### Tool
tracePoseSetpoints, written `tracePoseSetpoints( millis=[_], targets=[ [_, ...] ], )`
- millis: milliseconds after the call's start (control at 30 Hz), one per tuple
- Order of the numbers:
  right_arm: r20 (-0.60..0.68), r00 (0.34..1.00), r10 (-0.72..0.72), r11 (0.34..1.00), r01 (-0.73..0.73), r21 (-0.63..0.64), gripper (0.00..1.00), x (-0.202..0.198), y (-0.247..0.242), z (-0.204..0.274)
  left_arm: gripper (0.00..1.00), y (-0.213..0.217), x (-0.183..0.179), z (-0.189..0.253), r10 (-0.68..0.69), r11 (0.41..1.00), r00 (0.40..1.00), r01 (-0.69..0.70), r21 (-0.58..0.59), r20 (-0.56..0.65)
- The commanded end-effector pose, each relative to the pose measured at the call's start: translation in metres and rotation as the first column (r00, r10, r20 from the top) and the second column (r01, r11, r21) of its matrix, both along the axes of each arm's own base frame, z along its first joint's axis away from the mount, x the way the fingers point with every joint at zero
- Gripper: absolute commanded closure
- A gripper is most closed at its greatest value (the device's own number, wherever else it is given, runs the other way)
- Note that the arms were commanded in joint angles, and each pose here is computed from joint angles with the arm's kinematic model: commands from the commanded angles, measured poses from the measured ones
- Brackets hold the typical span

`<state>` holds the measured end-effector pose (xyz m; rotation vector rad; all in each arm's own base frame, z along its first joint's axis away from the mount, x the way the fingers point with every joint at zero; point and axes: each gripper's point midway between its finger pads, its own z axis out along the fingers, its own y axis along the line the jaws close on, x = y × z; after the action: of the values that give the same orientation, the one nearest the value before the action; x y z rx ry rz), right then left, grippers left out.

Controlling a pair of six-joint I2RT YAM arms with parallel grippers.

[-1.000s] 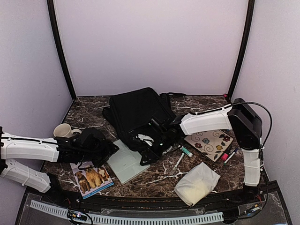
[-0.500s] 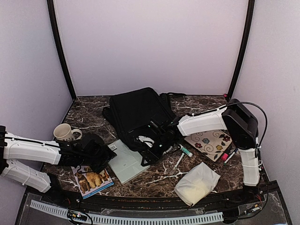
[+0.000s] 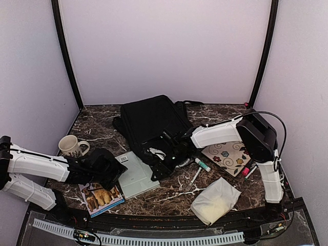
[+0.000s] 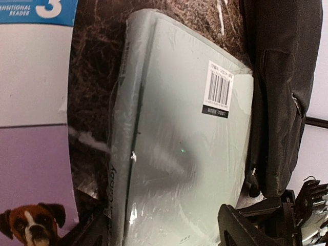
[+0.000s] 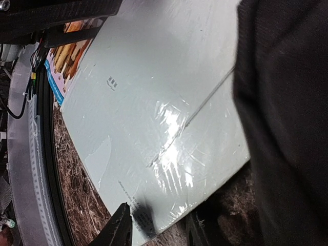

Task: Pack the student bag
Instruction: Pick up the book at the center of the board.

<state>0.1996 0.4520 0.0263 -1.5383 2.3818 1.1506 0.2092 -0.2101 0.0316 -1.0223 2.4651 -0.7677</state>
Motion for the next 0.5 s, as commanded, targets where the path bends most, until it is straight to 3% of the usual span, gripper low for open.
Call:
tracePoseSetpoints(
  millis=[0, 100, 200, 333, 467],
  targets=[
    [-0.063, 0.998, 0.018, 0.985, -0.028, -0.168, 0.63, -0.021, -0.023, -0.066, 0.24, -0.03, 0.01, 0.006, -0.078, 0.987, 0.99, 0.093, -0.133, 0.117],
    [-0.07, 0.997, 0.02, 0.984, -0.033, -0.177, 0.63, -0.022, -0.022, -0.071, 0.27, -0.05, 0.024, 0.056, -0.078, 0.954, 0.936, 0.169, -0.246, 0.343],
    [-0.086, 0.996, 0.02, 0.983, -0.035, -0.18, 0.63, -0.023, -0.021, -0.074, 0.28, -0.058, 0.031, 0.1, -0.091, 0.949, 0.872, 0.223, -0.225, 0.48],
    [-0.083, 0.996, 0.02, 0.983, -0.035, -0.178, 0.63, -0.022, -0.02, -0.074, 0.3, -0.057, 0.033, 0.121, -0.111, 0.953, 0.846, 0.239, -0.185, 0.521],
    [-0.075, 0.997, 0.03, 0.985, -0.042, -0.167, 0.63, -0.021, -0.017, -0.069, 0.33, -0.057, 0.026, 0.109, -0.121, 0.95, 0.873, 0.241, -0.2, 0.472]
  ],
)
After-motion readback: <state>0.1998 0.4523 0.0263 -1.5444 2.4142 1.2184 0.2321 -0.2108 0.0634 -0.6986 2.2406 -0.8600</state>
